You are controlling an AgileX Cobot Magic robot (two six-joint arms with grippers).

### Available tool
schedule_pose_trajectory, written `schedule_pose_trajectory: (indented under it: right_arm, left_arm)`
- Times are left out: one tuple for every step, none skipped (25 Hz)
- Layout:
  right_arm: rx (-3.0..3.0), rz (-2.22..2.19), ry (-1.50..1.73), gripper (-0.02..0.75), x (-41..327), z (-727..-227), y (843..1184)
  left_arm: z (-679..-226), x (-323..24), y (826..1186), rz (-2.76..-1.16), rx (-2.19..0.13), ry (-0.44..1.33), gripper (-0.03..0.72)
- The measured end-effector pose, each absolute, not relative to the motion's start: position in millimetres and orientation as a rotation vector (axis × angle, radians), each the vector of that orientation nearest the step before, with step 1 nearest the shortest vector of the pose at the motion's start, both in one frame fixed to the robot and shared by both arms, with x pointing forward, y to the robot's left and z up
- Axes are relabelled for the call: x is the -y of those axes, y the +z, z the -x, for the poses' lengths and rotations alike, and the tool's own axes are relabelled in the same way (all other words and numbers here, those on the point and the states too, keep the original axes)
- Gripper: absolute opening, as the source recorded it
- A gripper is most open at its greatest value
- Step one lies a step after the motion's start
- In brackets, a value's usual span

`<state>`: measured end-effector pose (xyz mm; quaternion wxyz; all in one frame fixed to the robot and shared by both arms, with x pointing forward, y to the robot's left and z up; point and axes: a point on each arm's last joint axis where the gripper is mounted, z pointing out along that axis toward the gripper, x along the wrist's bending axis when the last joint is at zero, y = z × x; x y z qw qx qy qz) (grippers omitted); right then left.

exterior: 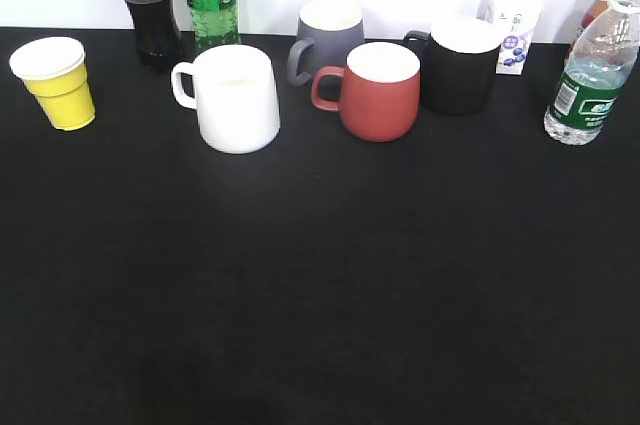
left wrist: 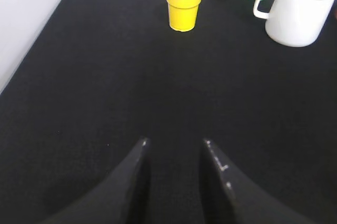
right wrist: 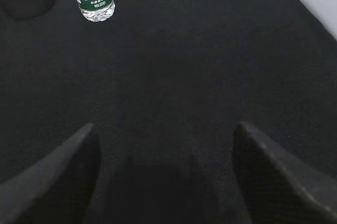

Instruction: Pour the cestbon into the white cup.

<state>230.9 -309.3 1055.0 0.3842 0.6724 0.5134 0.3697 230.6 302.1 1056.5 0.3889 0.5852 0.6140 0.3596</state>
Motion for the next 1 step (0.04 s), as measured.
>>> schedule_pose_trajectory:
  right_arm:
    - [-1.309,-1.714,0.942,0.594,309.3,-230.9,1055.0]
  left_arm:
    - [-230.6,-302.1,1056.5,-1.488,-1.561,0.915,0.243]
